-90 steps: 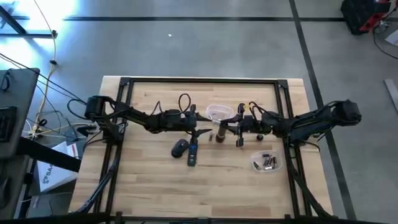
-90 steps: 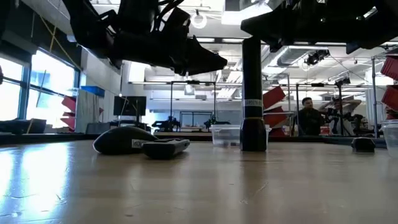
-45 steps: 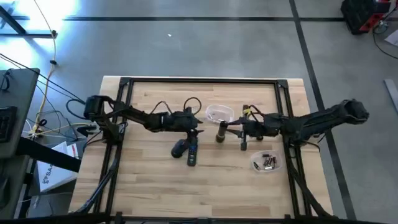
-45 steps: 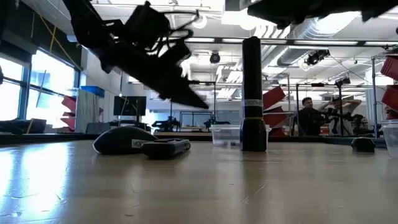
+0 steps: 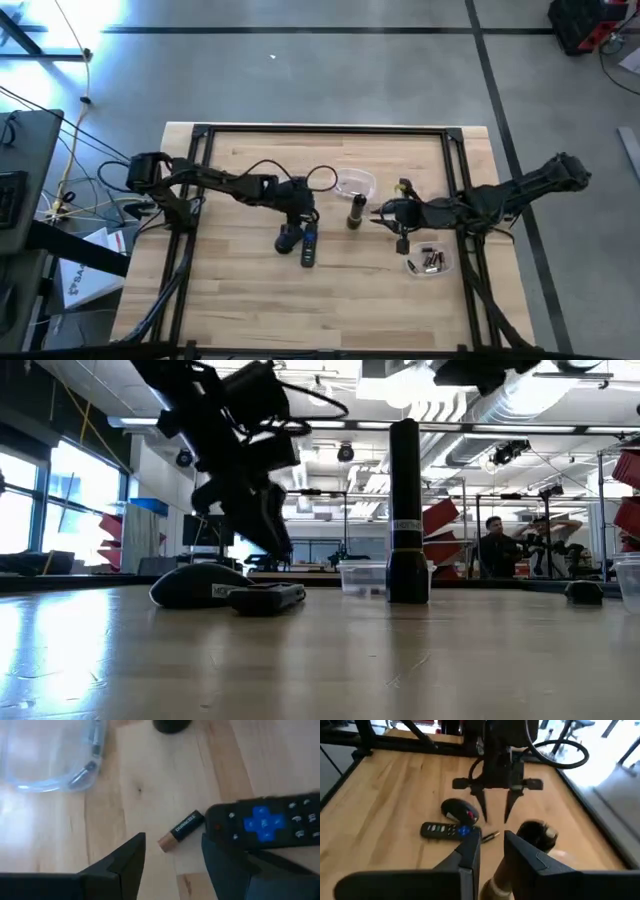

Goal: Insert battery
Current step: Insert the black battery into the flashlight

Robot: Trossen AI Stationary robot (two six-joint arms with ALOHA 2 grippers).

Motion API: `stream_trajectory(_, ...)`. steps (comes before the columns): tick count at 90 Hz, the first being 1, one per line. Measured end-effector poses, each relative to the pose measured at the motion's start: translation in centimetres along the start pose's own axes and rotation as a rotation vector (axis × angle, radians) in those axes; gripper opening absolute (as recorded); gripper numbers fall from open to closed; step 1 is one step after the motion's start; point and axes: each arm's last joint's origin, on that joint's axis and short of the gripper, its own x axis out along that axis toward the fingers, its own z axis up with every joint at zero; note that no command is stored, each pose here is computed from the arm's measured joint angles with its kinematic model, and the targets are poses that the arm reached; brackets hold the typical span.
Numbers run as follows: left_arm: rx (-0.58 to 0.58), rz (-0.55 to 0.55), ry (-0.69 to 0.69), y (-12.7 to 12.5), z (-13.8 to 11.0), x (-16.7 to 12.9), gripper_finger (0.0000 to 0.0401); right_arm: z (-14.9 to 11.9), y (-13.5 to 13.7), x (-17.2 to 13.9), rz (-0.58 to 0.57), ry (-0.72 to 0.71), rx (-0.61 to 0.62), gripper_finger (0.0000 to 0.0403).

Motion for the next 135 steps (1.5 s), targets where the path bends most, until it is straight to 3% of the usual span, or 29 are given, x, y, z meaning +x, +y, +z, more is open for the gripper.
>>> stream_trajectory(22,0.088,-0.086,0.018,0.7,0.2,2.5,0.0160,-0.4,0.0,0.0,-0.005,0.037,0.099,0.0053)
stream_trajectory(47,0.130,-0.193,0.165,0.9,0.5,5.1,0.0138,-0.4,0.0,0.0,-0.005,0.037,0.129,0.0053)
stream_trajectory(63,0.088,-0.214,0.182,0.8,0.4,5.3,0.0107,-0.4,0.0,0.0,-0.005,0.036,0.129,0.0053)
stream_trajectory(79,-0.004,-0.206,0.212,0.7,0.0,5.3,0.0022,-0.4,0.0,0.0,-0.025,0.030,0.100,0.0053)
stream_trajectory(99,-0.072,-0.162,0.208,0.6,0.8,2.8,0.0018,0.7,0.7,-0.6,0.007,-0.031,0.039,0.0053)
stream_trajectory(114,-0.135,-0.094,-0.046,0.8,3.3,-2.4,0.0018,1.7,1.1,-0.8,0.003,-0.127,-0.011,0.0053)
stream_trajectory(135,-0.147,-0.118,-0.532,-0.3,5.0,-7.9,0.0018,3.1,1.8,0.9,0.007,-0.280,-0.143,0.0063)
